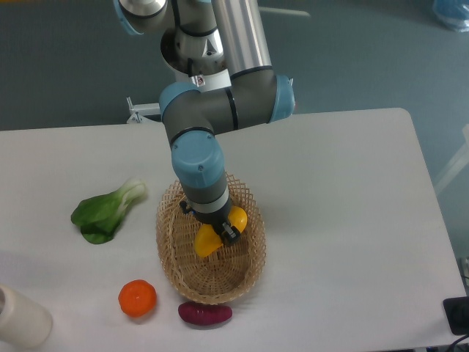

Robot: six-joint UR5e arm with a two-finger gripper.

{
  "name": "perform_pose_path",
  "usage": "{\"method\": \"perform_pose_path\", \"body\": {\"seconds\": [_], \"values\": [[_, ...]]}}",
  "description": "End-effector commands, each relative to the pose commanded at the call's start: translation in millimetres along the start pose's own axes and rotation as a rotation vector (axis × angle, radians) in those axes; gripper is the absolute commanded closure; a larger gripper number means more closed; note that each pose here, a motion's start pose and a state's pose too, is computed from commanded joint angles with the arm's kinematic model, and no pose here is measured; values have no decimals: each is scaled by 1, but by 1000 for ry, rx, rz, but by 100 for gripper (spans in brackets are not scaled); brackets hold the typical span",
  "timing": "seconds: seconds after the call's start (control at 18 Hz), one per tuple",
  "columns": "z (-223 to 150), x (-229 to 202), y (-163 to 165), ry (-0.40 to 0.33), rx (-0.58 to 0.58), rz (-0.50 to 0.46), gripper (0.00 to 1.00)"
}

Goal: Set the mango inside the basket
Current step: 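Carry the held mango over the wicker basket and lower it, then open the gripper to release the mango into the basket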

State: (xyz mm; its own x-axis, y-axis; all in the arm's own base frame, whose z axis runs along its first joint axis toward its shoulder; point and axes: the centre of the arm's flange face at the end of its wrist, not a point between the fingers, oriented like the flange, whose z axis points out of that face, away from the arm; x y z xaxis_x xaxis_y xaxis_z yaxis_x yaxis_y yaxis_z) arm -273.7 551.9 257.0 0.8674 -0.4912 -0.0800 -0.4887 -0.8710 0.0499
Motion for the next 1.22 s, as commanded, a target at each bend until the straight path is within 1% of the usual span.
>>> {"method": "perform_pose_path", "body": {"seconds": [0.11, 0.17, 0.22, 0.33, 0.5, 0.61, 0.72, 0.94, 1.11, 1.22], "values": [[0, 0, 0, -3, 1, 1, 24], [0, 0, 0, -4, 2, 3, 9], [0, 0, 0, 1, -1, 2, 0], [-1, 2, 0, 8, 8, -1, 0], [2, 2, 1, 13, 6, -35, 0], [-1, -5, 6, 2, 2, -34, 0], [-10, -24, 31, -12, 4, -59, 0], [-20, -52, 73, -26, 7, -2, 0], [-28, -70, 105, -36, 26, -50, 0], [-34, -85, 130, -23, 65, -96, 0]]}}
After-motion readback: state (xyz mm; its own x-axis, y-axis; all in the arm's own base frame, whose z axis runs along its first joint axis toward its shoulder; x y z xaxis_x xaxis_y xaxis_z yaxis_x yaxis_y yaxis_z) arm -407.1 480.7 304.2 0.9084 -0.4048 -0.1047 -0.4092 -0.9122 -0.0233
